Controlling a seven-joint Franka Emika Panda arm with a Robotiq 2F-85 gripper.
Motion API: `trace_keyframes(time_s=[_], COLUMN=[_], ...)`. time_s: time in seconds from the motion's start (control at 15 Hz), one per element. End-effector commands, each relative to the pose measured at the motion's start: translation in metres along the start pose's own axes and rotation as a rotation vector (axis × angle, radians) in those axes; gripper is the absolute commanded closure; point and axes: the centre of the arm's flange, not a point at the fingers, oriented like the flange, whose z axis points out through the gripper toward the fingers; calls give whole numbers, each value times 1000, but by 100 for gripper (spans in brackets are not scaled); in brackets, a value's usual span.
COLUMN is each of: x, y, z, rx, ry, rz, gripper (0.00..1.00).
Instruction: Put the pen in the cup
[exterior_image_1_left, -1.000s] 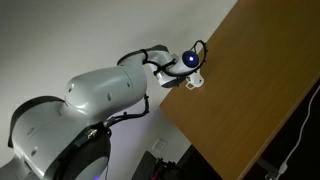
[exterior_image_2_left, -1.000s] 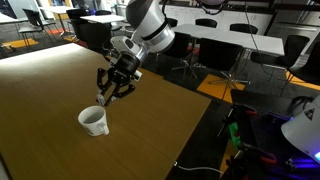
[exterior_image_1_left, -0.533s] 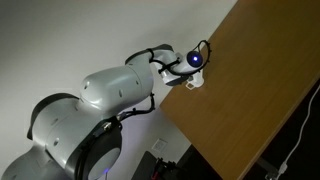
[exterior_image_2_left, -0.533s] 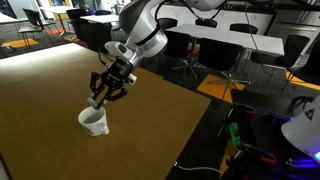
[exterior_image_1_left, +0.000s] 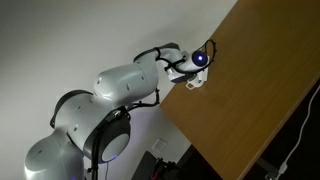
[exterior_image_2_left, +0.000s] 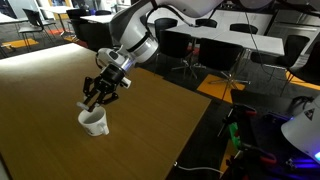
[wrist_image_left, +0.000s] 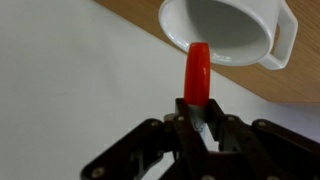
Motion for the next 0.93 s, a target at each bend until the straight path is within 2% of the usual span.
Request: trace_keyframes(time_s=[0.0,0.53,0.6,0.67,0.87], x=[-11,-10,-6,-3,18], y=[15,0,-2,-3,-1], z=[14,9,5,3,-12], rx=[-6,4,2,-2,-19], ry=[-10,-64,-74,-79,-73], rz=[28,70,57,50,4], gripper=[94,94,50,49,27])
